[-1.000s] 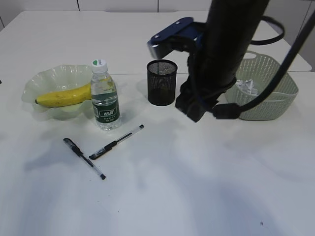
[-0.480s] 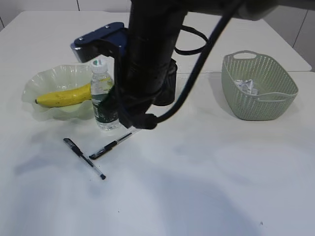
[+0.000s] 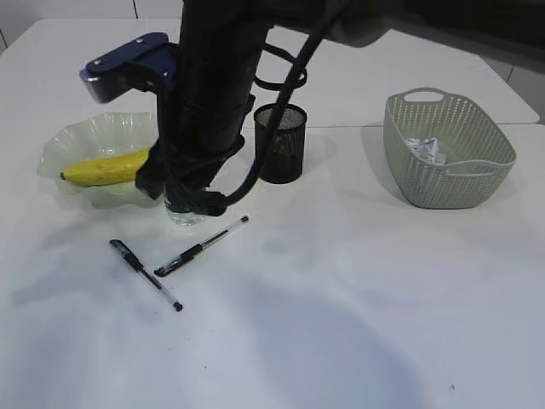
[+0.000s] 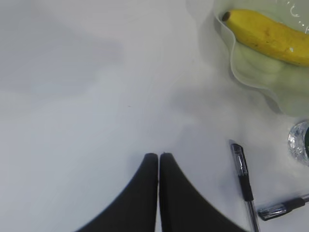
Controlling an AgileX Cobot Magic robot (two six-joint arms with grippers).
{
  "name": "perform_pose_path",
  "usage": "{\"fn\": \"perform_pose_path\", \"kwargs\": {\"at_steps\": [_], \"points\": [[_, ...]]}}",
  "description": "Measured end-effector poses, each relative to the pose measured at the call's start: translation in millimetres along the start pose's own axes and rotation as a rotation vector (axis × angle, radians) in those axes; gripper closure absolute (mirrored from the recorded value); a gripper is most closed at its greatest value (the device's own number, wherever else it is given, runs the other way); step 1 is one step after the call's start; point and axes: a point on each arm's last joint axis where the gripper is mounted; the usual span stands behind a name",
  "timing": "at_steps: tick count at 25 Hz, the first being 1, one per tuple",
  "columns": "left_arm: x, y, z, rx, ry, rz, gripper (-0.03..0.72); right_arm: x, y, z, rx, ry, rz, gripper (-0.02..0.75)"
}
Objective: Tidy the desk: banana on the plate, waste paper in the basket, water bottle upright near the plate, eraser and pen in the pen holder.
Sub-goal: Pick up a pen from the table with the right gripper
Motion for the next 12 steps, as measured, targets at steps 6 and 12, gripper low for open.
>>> {"fn": "perform_pose_path", "kwargs": {"at_steps": [6, 12], "points": [[-1, -0.7, 0, 0.007, -0.006, 0.078, 0.712, -2, -1, 15, -0.004, -0.007, -0.332, 0.42], [-3, -0.5, 0, 0.003, -0.034, 0.16, 0.712, -3, -1, 46, -0.037, 0.002, -0.519, 0.42]]}}
Point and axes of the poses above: a point on each arm's last joint axis where the gripper is mounted, z pointing out along that axis toward the gripper, y along the wrist's bending axis when the last joint is at zero, x = y × z, and after that the axes turned 3 degrees about -z, right-handed
